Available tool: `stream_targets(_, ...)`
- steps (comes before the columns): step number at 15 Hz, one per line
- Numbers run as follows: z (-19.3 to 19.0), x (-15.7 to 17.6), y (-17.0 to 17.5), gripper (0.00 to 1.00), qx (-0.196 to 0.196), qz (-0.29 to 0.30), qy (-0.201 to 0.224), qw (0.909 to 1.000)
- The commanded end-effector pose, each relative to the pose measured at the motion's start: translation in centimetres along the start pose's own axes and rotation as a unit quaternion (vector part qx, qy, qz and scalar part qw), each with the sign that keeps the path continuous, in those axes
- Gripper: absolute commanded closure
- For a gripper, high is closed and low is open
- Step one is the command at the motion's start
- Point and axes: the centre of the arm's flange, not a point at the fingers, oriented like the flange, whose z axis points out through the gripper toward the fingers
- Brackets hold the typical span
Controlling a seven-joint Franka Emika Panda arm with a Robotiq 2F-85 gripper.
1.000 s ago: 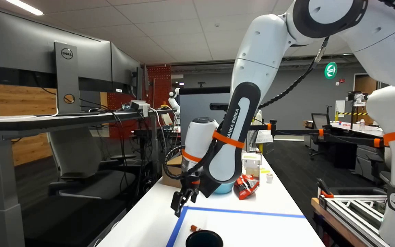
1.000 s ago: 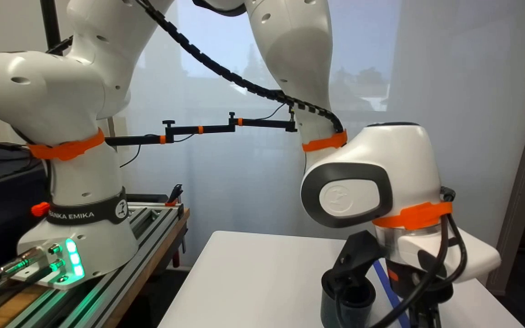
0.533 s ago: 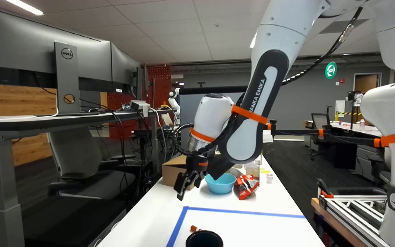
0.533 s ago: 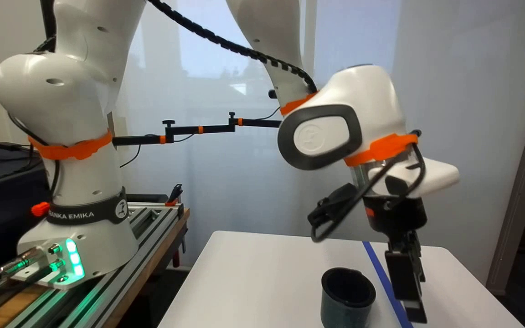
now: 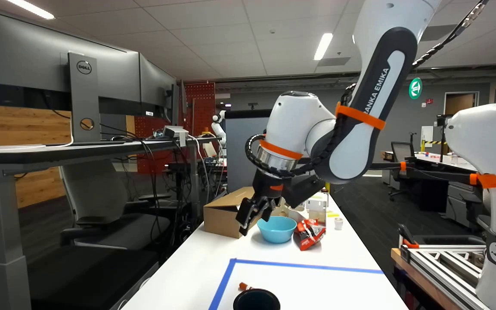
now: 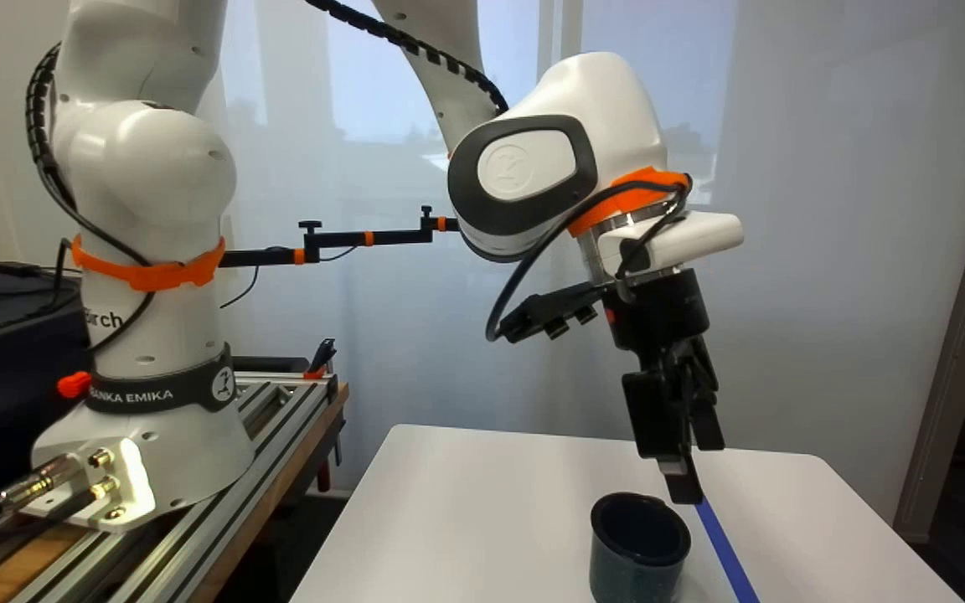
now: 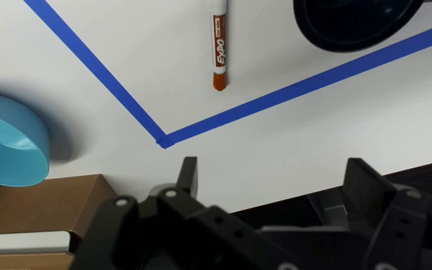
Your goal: Take the marker out of the cup
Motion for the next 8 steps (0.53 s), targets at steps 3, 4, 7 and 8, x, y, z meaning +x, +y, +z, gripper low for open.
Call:
stream_targets(3, -8.5, -3.6, -0.9, 0.00, 0.011, -0.005, -0.033, 0.9994)
stream_targets(4, -9.0, -3.7, -1.2, 0.00, 0.014, -0.009, -0.041, 0.9990)
stream_targets(7, -10.3, -3.7, -2.1, 0.00, 0.012, -0.020, -0.063, 0.9977)
stream_targets(8, -10.6, -3.7, -2.3, 0.00, 0.014, -0.024, -0.070, 0.9972)
